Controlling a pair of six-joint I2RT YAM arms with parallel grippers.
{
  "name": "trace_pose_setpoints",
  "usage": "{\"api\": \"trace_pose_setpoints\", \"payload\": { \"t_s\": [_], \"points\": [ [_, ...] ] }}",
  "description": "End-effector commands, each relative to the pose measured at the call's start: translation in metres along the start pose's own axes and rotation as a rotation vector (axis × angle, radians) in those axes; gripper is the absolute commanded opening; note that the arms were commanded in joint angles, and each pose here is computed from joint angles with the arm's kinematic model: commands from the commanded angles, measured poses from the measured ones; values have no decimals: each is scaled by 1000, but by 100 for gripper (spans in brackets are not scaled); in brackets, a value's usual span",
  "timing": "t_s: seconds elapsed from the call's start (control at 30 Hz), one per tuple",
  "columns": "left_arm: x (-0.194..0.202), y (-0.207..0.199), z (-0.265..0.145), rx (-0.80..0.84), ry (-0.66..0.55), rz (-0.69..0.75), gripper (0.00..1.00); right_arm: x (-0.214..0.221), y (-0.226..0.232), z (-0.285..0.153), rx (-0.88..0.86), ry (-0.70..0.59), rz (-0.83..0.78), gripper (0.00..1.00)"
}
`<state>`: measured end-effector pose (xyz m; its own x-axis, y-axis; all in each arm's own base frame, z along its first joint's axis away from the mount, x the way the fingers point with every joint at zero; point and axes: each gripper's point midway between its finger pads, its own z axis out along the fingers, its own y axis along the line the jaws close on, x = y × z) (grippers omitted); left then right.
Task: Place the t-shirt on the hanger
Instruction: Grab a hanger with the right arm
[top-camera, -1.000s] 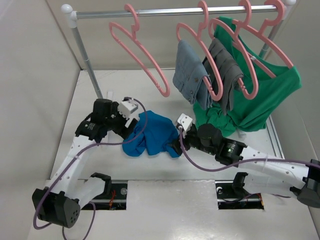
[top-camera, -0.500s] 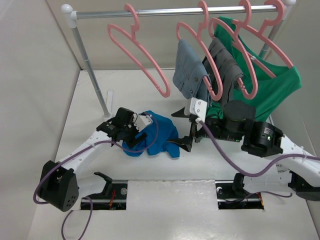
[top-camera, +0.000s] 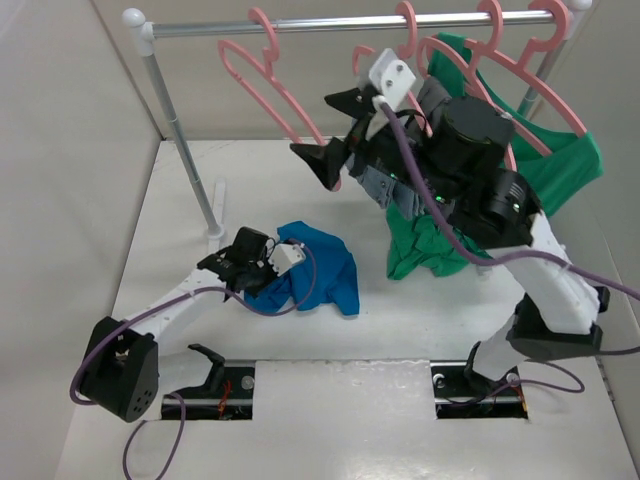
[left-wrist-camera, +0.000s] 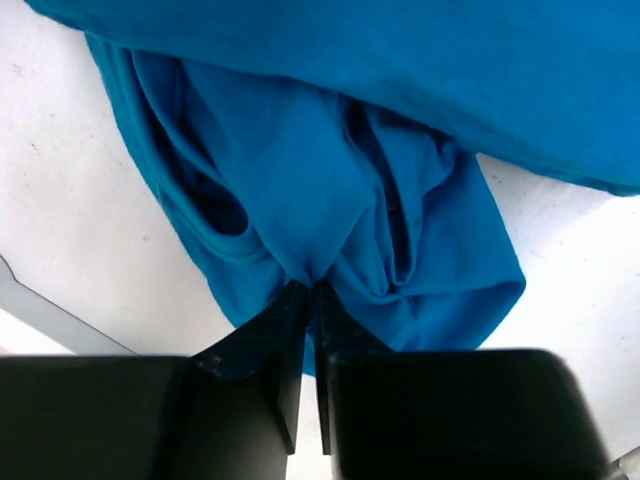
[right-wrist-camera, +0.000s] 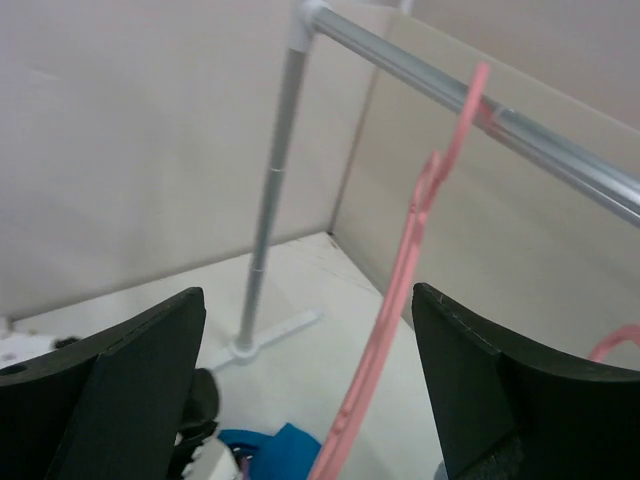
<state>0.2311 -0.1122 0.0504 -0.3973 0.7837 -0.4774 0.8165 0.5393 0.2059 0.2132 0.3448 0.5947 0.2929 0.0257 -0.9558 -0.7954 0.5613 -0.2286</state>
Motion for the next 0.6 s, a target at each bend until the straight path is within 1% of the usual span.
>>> {"api": "trace_pose_setpoints", "payload": {
  "t_s": [0.0, 0.07, 0.1, 0.17, 0.2, 0.23, 0.27, 0.3, 0.37, 0.4, 0.43, 0.47, 0.5, 0.53, 0.57],
  "points": [
    [-11, 1, -5, -12, -67, -18, 4, 10, -36, 24, 129, -1, -10, 88],
    [-10, -1, -6, -16, -75, -30, 4, 18, -41, 38, 123, -9, 12, 88],
    [-14, 1, -11, -28, -94, -28, 3, 30, -49, 50, 130, 3, 28, 88],
    [-14, 3, -15, -45, -101, -36, 3, 36, -52, 62, 119, 1, 43, 87],
    [-16, 6, -19, -64, -104, -47, 3, 34, -62, 63, 140, -6, 48, 87],
    [-17, 7, -23, -69, -113, -46, 3, 53, -57, 77, 123, 36, 68, 87],
    [-21, 12, -27, -92, -123, -46, 3, 58, -63, 80, 136, 40, 66, 87],
    [-17, 12, -28, -98, -106, -47, 3, 64, -62, 84, 134, 54, 66, 85],
    [-23, 15, -35, -106, -119, -46, 3, 78, -72, 89, 161, 80, 74, 80],
    [-22, 15, -37, -106, -119, -46, 3, 78, -74, 89, 175, 83, 74, 75],
    [-24, 15, -40, -104, -119, -57, 3, 79, -78, 88, 184, 83, 83, 62],
    [-29, 15, -45, -103, -135, -56, 3, 79, -78, 88, 184, 83, 83, 55],
    [-28, 12, -45, -90, -132, -69, 3, 87, -82, 89, 209, 103, 83, 43],
    [-30, 13, -47, -89, -132, -69, 3, 87, -83, 86, 218, 106, 82, 21],
    [-36, 14, -52, -91, -159, -76, 3, 91, -82, 84, 216, 119, 92, 13]
  ]
}}
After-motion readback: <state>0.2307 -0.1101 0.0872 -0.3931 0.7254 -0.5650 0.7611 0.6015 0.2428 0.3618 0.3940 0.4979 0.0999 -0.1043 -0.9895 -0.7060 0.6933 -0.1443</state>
